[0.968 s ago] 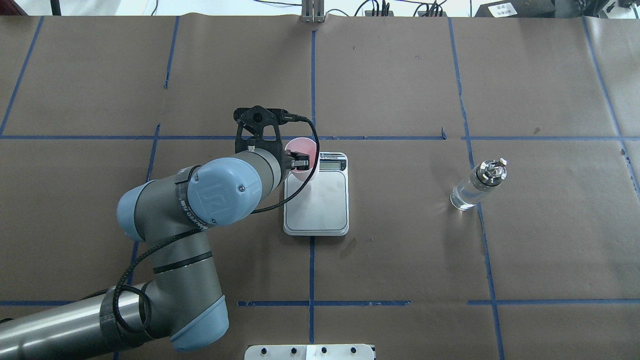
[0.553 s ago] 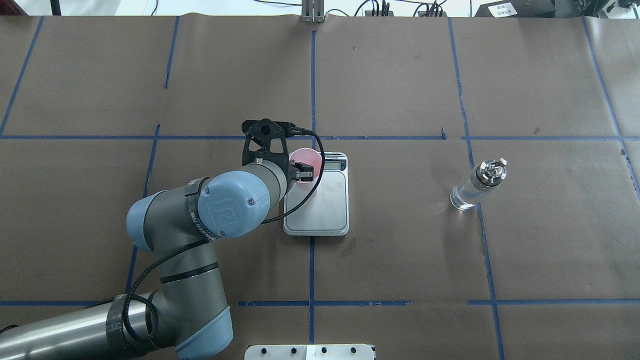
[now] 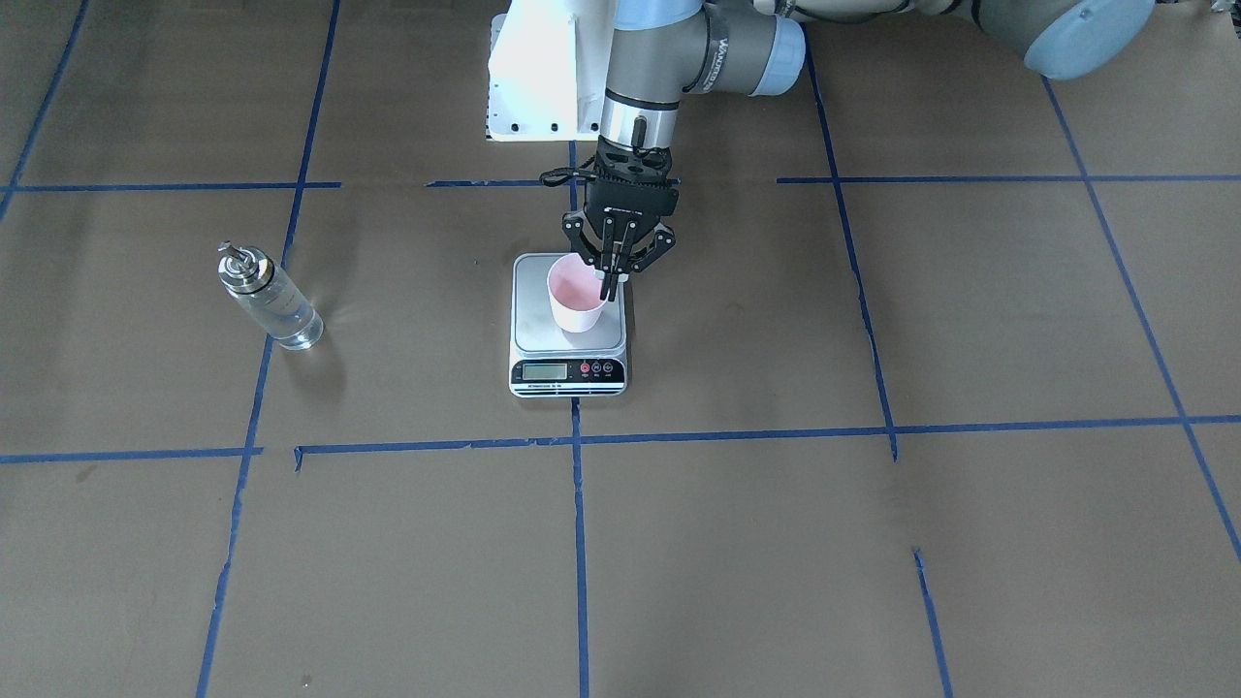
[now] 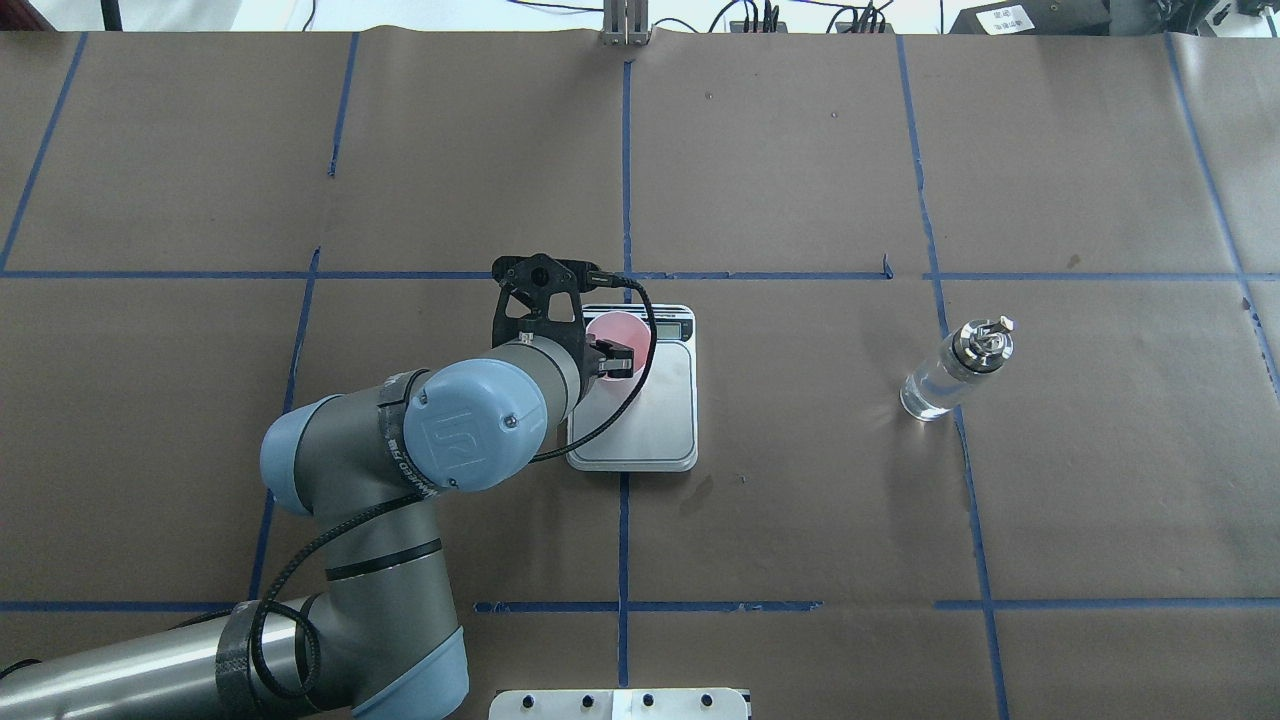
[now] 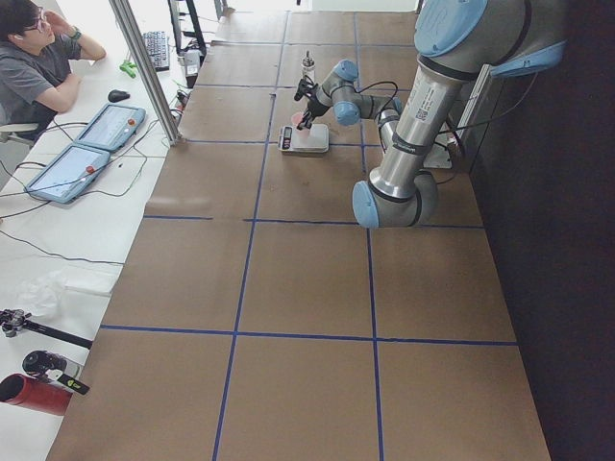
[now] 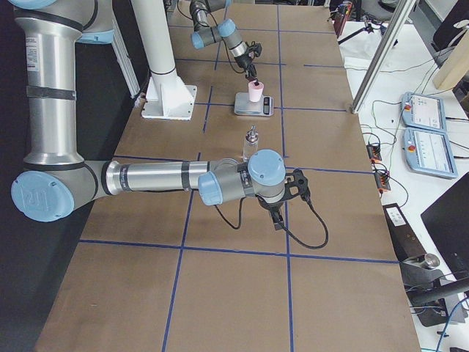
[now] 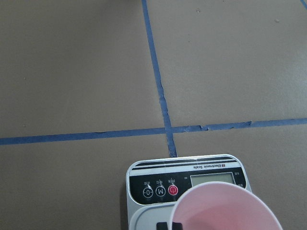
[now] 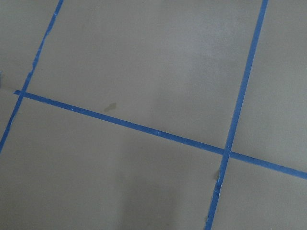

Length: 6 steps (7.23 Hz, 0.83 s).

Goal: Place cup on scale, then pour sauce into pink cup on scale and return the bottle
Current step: 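Carry the pink cup with the left gripper onto the scale, then release the cup and withdraw the left gripper away from the scale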

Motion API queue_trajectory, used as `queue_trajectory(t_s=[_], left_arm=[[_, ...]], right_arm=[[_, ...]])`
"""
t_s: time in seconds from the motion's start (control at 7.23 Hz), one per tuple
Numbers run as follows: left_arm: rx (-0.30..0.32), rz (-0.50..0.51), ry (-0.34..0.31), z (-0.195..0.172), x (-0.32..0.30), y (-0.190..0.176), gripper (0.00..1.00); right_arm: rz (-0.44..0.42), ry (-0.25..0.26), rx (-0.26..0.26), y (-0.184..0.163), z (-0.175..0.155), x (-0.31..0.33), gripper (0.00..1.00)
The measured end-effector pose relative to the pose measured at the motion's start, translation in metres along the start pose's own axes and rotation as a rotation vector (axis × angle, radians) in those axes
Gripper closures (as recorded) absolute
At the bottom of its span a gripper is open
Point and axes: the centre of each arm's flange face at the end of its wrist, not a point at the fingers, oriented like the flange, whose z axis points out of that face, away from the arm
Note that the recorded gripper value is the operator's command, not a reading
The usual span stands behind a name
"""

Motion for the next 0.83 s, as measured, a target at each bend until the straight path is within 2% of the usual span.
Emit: queue_trajectory(t_s=[0.14,0.28,0.42,0.55,0.69,0.83], left_arm=[[0.000,0.000,0.001,-0.0003,0.0003,0.0002,0.69],[0.000,0.000,0.002,-0.0006,0.0004,0.0001,0.67],[-0.001,0.000,0.003,-0.0005,0.0006,0.0005,0.52],[-0.001,0.000,0.003,-0.0004,0.0006,0.0007,0.07],[0.000,0.000,0.004,-0.0014,0.0000,0.0006,0.00],[0.002,-0.003,0.013,-0.0058,0.0000,-0.0014,0.00]], right_arm=[[0.000,0.000,0.000,0.0003,0.0001,0.0001,0.00],[0.001,0.000,0.000,0.0005,0.0000,0.0000,0.00],[0.001,0.000,0.000,0.0006,-0.0003,0.0002,0.00],[0.001,0.000,0.001,0.0007,-0.0004,0.0003,0.00],[0.001,0.000,0.000,0.0008,-0.0003,0.0003,0.00],[0.001,0.000,0.000,0.0007,-0.0002,0.0001,0.00]])
